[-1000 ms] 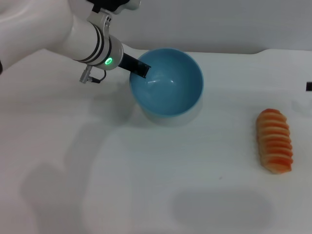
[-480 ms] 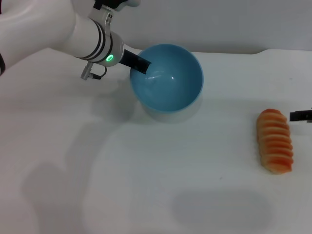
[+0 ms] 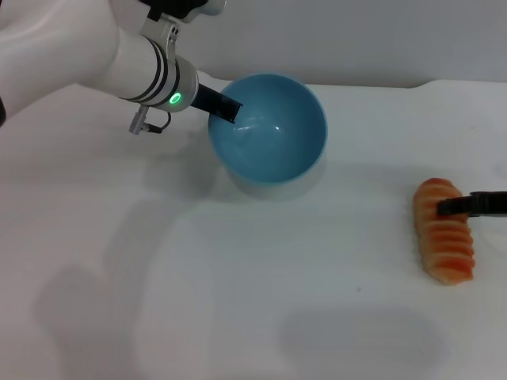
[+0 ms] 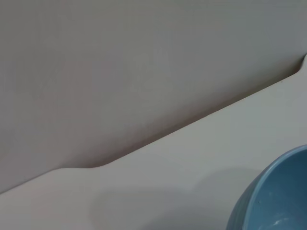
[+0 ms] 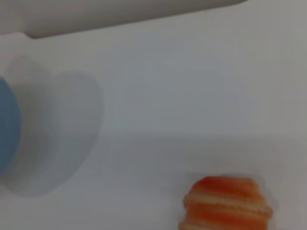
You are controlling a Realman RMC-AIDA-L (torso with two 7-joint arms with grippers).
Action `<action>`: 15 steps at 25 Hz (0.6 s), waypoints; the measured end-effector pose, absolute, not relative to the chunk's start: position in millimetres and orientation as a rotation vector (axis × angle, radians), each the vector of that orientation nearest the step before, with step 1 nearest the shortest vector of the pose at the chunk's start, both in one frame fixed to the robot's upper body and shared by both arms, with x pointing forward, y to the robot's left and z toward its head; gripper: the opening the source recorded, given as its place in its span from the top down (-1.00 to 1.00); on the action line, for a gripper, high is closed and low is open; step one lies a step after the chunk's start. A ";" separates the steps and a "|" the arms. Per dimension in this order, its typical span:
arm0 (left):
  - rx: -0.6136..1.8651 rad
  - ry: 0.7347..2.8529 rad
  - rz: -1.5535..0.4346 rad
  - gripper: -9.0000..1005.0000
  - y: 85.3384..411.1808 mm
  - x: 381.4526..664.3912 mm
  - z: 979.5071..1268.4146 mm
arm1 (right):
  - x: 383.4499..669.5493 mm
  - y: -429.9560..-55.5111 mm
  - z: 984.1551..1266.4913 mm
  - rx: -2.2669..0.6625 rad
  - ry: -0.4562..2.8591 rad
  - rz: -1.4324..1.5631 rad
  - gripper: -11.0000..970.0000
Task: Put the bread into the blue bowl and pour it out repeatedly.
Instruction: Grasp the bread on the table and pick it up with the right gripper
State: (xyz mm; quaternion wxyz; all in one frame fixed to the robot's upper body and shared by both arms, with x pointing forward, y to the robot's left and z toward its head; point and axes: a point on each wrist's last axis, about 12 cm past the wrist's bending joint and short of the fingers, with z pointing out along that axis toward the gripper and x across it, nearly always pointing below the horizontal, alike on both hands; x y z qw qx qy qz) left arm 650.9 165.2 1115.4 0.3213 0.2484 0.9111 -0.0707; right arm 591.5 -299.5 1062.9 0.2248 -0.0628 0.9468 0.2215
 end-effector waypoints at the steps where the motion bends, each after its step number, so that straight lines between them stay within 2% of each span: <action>1: 0.653 2.394 -0.185 0.98 165.3 650.7 1115.2 | 591.7 -297.8 1061.8 -0.177 2.617 0.613 -0.09; 15: 0.662 2.398 -0.184 0.99 163.8 649.0 1112.3 | 589.1 -289.5 1052.6 -0.199 2.659 0.618 -0.08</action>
